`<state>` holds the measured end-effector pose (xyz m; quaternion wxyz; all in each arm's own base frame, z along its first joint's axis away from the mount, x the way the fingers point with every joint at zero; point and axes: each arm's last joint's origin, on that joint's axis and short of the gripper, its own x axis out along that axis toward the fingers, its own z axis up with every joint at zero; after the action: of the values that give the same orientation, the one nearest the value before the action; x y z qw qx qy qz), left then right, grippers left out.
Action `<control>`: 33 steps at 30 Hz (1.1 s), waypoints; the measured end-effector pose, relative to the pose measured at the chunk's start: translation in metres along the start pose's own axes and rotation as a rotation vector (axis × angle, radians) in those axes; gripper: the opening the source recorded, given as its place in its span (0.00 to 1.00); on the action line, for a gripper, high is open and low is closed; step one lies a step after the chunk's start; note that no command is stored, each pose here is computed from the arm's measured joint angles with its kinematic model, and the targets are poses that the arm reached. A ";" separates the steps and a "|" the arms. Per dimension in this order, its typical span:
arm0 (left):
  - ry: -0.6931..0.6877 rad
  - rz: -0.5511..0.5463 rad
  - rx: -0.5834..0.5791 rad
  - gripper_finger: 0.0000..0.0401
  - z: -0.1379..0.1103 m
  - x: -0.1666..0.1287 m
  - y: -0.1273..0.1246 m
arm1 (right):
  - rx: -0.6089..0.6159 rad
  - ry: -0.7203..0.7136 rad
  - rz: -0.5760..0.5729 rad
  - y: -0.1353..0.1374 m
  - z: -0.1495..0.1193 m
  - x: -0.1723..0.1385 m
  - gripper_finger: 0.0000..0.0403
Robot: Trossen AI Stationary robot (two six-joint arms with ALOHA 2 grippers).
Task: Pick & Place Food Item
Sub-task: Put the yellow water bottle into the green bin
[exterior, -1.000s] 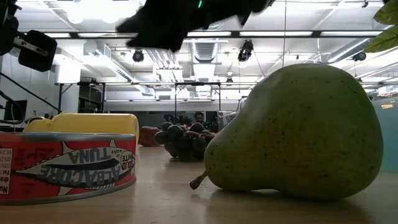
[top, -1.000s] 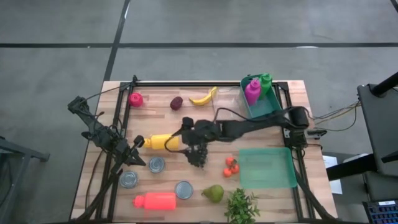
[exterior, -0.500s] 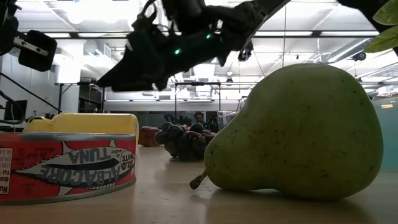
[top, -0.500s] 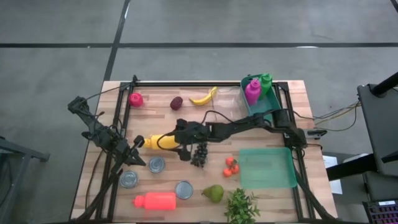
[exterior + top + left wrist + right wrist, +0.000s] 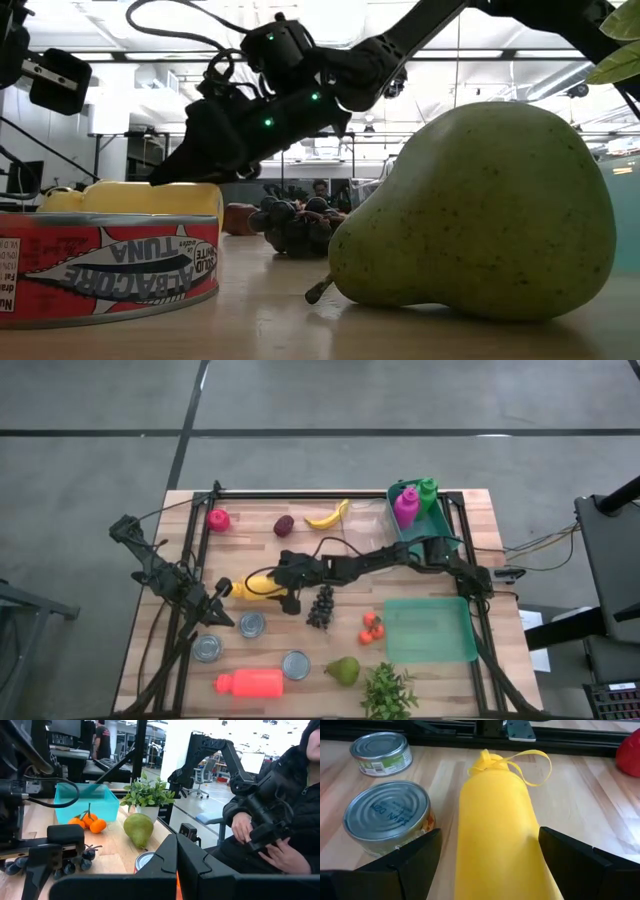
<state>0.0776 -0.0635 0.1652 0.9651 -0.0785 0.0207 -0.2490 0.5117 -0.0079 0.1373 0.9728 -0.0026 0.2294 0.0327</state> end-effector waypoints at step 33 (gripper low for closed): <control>-0.001 0.000 0.000 0.00 0.000 0.000 0.000 | 0.184 0.370 0.002 0.017 -0.001 -0.034 0.82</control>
<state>0.0776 -0.0635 0.1652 0.9651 -0.0785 0.0204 -0.2491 0.4801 0.0071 0.1513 0.9101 0.0804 0.4063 0.0115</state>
